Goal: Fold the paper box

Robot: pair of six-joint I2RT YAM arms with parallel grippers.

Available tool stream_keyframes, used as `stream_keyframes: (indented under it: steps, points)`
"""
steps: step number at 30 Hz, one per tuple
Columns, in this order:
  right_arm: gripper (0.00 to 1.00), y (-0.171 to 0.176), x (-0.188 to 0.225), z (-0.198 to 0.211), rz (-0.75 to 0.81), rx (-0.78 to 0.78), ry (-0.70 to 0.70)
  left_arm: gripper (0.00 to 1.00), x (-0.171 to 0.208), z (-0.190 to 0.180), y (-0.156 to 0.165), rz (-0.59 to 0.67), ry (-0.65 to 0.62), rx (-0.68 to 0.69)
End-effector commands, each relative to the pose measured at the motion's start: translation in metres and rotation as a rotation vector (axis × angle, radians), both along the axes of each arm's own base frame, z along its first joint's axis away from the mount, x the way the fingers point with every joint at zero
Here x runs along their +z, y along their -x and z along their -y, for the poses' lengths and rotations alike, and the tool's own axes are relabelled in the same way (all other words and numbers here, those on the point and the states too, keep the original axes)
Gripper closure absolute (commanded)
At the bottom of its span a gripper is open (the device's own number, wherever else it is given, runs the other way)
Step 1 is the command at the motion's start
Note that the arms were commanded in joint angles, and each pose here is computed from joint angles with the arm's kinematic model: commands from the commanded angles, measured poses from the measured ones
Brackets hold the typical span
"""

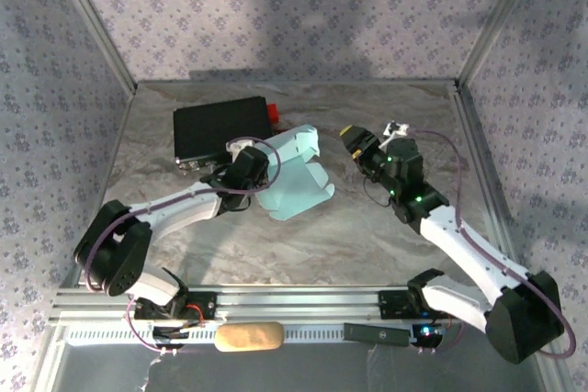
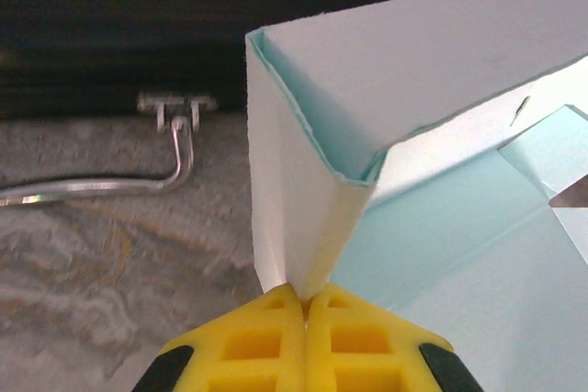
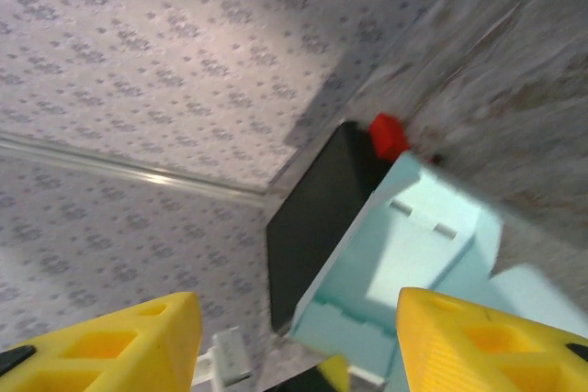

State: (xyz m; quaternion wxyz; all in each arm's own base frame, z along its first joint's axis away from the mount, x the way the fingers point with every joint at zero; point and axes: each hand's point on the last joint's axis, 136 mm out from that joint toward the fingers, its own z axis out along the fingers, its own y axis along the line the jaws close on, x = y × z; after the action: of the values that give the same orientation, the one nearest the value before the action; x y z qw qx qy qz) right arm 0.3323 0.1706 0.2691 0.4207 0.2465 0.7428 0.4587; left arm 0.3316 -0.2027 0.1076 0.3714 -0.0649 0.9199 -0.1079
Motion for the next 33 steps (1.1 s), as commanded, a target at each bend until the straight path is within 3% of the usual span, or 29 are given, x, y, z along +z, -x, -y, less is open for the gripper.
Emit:
stream_keyframes:
  steps: [1,8,20,26,33]
  points:
    - [0.42,0.011,-0.035,0.017,-0.117,0.019,0.169,1.00,-0.017,-0.005,0.036,-0.200,-0.020,-0.061]
    - [0.44,0.018,-0.045,0.010,-0.173,0.069,0.223,1.00,-0.021,-0.015,0.058,-0.297,-0.018,-0.085]
    - [0.43,0.017,-0.094,-0.031,-0.218,0.219,0.378,1.00,-0.034,-0.015,0.046,-0.301,-0.043,-0.068]
    - [0.45,0.016,-0.131,-0.057,-0.224,0.364,0.588,1.00,-0.039,-0.013,0.041,-0.299,-0.062,-0.064]
    - [0.48,-0.004,-0.153,-0.055,-0.196,0.392,0.870,1.00,-0.040,-0.012,0.038,-0.303,-0.079,-0.071]
